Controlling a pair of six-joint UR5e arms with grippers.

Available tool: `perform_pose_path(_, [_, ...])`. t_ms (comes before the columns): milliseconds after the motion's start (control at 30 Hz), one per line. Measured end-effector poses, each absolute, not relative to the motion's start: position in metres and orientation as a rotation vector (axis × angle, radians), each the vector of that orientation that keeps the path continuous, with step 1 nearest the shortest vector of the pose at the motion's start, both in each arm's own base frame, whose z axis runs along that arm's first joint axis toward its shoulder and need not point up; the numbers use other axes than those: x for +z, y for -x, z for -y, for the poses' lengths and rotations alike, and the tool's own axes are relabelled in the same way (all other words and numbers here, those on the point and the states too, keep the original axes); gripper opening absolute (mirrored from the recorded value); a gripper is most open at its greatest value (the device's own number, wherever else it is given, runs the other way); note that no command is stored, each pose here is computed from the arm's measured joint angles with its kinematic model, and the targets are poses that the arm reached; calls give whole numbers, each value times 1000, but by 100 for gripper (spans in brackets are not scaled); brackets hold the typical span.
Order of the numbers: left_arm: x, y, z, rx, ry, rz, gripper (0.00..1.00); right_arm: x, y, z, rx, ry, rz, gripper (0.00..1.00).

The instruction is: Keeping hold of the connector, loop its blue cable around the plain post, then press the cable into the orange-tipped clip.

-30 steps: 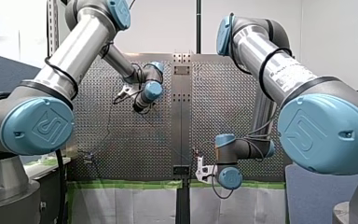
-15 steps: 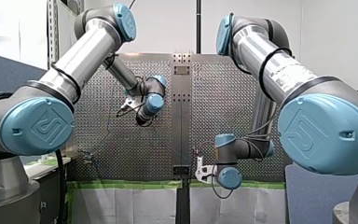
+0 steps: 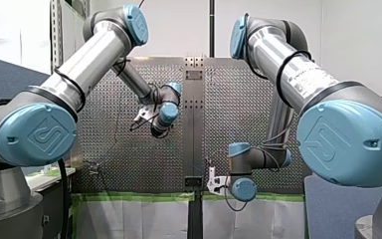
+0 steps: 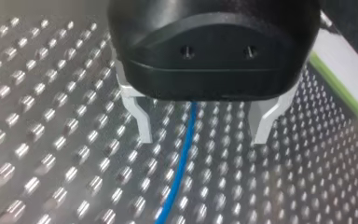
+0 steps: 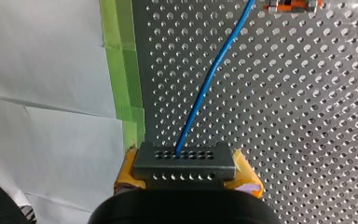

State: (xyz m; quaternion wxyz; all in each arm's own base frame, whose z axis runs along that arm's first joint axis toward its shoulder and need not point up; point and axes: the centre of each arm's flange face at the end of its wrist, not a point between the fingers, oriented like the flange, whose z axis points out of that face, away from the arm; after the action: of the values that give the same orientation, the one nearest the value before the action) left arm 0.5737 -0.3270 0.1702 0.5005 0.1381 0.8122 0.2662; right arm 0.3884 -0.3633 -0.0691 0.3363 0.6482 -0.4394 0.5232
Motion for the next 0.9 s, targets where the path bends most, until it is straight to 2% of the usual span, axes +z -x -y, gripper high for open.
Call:
perform_pose_path(433, [94,-547,373,520,-435,-2027,100,-68,-396,360,1373,-1705,1130,0])
perform_pose_path(900, [4,-485,439,367,-639,-2074,100,-66,-400,358,1374,-1713,1126,0])
